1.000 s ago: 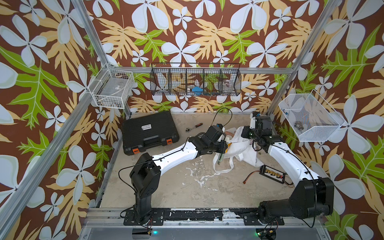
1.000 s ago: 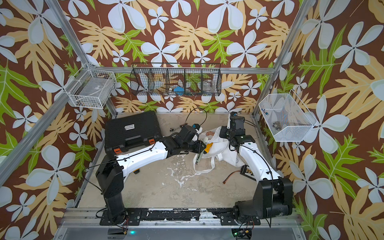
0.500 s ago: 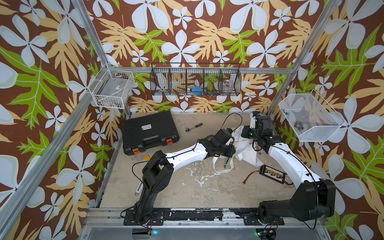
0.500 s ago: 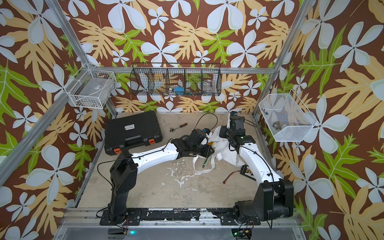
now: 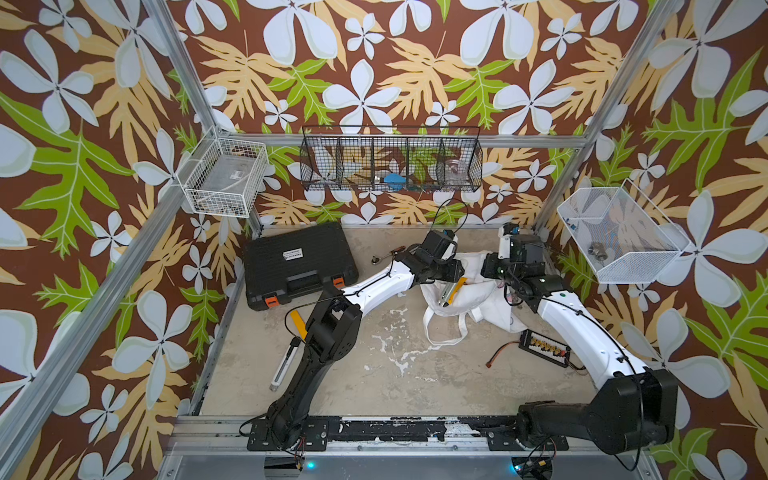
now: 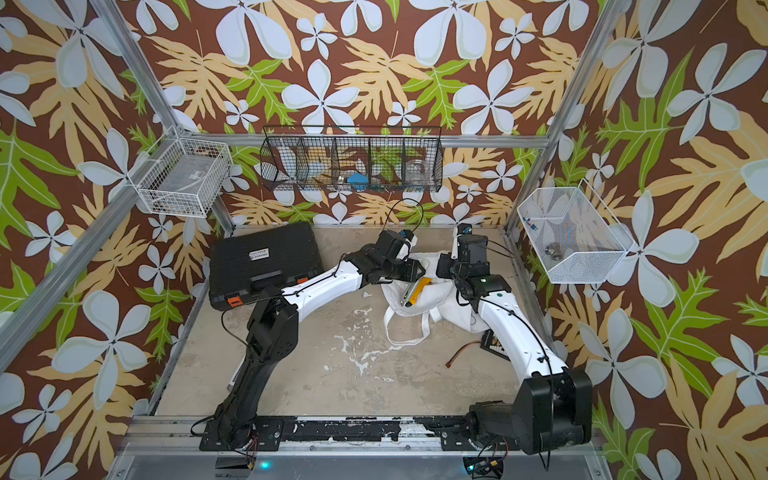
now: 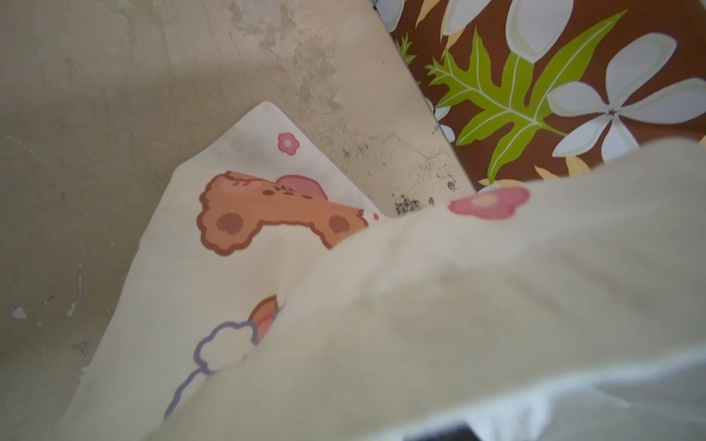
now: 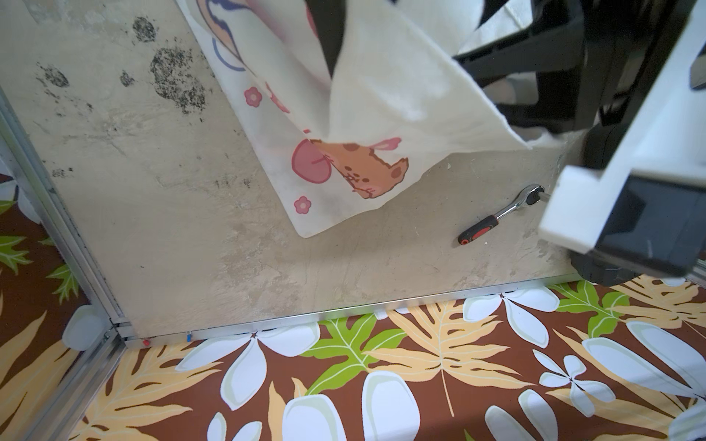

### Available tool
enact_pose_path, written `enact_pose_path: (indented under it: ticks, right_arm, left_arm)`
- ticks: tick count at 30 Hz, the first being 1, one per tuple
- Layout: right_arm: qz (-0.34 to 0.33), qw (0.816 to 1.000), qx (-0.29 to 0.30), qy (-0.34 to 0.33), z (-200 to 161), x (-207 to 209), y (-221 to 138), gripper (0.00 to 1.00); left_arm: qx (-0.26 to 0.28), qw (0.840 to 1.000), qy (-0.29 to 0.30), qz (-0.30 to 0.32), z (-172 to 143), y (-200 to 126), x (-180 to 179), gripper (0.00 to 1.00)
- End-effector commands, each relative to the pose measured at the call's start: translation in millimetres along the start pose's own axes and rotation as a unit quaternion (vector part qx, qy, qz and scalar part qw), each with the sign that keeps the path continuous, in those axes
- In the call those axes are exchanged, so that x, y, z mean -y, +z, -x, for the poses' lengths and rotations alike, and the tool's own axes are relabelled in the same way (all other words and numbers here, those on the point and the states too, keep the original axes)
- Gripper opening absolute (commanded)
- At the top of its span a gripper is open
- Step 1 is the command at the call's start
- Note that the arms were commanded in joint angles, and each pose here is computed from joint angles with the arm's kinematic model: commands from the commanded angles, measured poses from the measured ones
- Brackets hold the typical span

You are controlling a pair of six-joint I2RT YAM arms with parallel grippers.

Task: Place the art knife into the pouch
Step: Place the utility knife in the pouch.

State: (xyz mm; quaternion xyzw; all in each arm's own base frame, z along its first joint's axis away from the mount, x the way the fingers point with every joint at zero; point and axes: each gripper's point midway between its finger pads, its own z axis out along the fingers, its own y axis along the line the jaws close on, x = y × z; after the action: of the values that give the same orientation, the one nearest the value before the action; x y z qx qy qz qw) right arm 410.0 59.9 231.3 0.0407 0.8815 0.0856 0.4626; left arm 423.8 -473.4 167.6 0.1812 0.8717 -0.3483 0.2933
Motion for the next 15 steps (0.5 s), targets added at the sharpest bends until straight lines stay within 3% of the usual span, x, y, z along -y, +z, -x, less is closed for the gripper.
enact_pose_path:
  ticks: [1,4,9,15]
  right_arm:
    - [0.010,1.000,0.015,-0.005,5.8,-5.3,-1.5,0.00]
    - [0.010,1.000,0.014,-0.005,5.5,-5.2,-0.8,0.00]
    - [0.012,1.000,0.012,-0.005,4.2,-6.2,0.4,0.00]
    - [0.016,1.000,0.011,-0.006,3.9,-7.9,0.2,0.00]
  left_arm:
    - [0.019,0.999,0.011,-0.032,16.3,-4.7,12.1,0.62]
    - [0.032,0.998,0.022,-0.043,24.9,-18.2,22.3,0.74]
    - [0.051,0.998,0.034,0.013,21.5,-64.9,11.6,0.75]
    - [0.075,0.988,0.015,0.132,-18.2,-143.8,-39.8,0.75]
